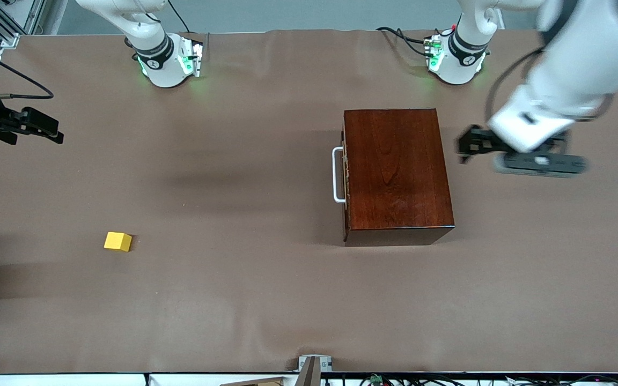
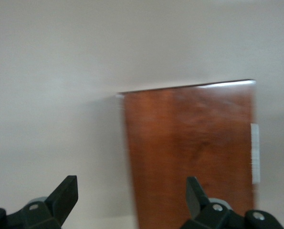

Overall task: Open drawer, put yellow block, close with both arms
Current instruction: 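Reach the left gripper to the white drawer handle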

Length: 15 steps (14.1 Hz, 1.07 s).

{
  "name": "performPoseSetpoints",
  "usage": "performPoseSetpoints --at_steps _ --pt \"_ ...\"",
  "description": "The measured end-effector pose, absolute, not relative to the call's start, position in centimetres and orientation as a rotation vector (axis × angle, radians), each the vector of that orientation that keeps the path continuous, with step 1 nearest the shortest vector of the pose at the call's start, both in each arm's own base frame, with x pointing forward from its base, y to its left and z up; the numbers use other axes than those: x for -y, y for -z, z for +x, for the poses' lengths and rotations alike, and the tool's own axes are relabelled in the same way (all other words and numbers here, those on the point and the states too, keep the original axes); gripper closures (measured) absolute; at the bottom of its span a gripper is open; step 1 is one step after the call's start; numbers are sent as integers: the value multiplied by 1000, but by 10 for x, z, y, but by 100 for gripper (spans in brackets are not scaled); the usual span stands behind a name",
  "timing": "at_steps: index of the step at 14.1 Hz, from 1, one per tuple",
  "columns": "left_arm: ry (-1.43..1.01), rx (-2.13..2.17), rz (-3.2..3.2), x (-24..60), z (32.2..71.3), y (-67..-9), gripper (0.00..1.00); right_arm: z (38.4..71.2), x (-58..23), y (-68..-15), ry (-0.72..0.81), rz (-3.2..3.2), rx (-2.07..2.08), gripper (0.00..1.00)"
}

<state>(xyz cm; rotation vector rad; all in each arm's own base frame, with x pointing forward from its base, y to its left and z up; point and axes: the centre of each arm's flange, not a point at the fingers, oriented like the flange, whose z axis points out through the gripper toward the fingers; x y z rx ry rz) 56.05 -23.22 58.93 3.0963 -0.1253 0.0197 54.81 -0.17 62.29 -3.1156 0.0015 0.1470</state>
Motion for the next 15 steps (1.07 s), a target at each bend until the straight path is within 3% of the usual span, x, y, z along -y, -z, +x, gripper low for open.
performPoseSetpoints --at_steps 7,11,15 --pt "80 -55 3081 425 504 -541 0 548 2 -622 -149 -3116 -1 0" --pt "135 -53 3097 505 479 -468 0 548 1 -622 -149 -3116 -1 0" --pt "105 13 3189 535 477 -391 0 548 1 -622 -149 -3115 0 0"
